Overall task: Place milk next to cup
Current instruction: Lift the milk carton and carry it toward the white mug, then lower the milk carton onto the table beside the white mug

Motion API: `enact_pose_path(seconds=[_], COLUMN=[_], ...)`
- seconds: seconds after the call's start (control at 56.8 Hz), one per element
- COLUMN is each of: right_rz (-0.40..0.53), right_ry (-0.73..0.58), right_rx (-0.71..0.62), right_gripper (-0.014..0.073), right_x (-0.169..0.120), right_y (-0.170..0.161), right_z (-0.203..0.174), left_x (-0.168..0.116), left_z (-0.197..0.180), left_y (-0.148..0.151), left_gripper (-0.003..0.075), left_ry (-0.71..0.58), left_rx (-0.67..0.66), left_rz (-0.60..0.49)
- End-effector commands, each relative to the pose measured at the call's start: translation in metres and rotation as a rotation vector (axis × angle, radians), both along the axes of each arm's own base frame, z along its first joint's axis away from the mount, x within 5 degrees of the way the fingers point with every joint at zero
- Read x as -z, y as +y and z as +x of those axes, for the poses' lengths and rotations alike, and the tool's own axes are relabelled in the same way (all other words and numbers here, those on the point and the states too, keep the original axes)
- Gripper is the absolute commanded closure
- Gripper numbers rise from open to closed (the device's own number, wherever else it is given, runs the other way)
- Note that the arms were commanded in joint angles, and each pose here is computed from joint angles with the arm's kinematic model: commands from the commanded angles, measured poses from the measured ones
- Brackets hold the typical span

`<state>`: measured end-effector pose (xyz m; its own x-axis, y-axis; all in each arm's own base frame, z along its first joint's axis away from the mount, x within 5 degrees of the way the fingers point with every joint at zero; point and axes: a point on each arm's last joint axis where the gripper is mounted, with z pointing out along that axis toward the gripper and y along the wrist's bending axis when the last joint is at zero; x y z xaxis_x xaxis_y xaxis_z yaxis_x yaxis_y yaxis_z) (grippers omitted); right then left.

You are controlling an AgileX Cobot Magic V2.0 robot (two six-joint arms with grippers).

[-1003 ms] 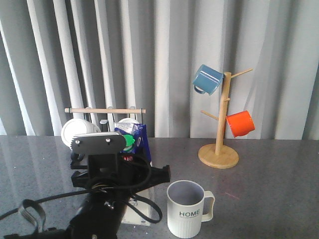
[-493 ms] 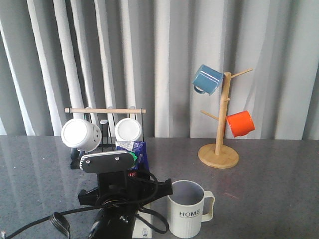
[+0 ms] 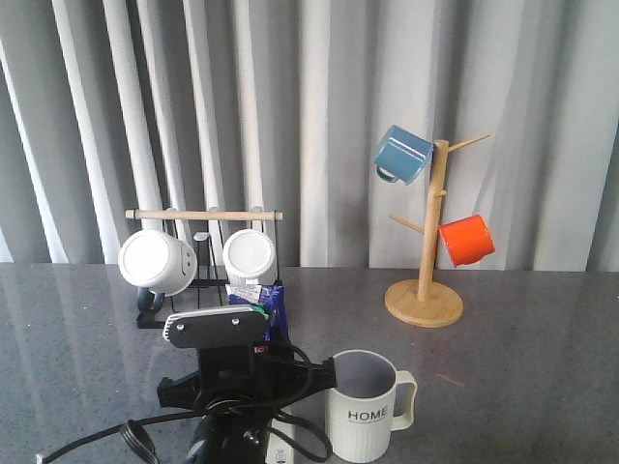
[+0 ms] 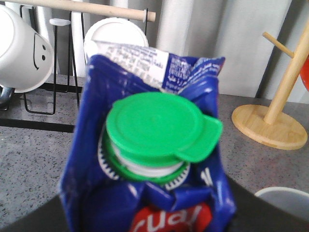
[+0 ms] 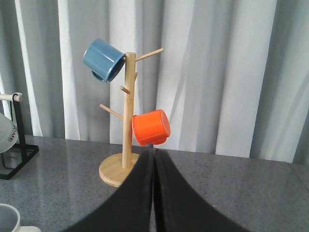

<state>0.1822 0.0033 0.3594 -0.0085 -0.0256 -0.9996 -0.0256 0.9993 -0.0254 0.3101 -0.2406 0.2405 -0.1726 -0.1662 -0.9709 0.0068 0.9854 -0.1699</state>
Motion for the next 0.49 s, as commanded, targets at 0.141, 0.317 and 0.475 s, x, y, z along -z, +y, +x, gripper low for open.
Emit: enact_pose_path(seconds=[0.141, 0.317, 0.475], right_rz=[-0.001, -0.001, -0.001], right_ry=[-0.104, -0.104, -0.104], right_rx=[-0.008, -0.008, -0.008], right_gripper=[0.0603, 0.0603, 0.0603], right_x=[-0.0181, -0.0181, -0.0181], right_y=[0.0004, 0.0004, 0.0004], right_z=[-0.0017, -0.0017, -0.0017], left_x=[-0.0243, -0.0234, -0.0232], left_z=[-0.0007, -0.0008, -0.0008], left_y=[-0.0027, -0.0035, -0.0037], left_gripper=[0.0726, 0.0726, 0.0726], left_ry=[-0.105, -0.096, -0.093], left_rx=[0.01, 0.018, 0.021], left_rz=[-0.009, -0.01, -0.009])
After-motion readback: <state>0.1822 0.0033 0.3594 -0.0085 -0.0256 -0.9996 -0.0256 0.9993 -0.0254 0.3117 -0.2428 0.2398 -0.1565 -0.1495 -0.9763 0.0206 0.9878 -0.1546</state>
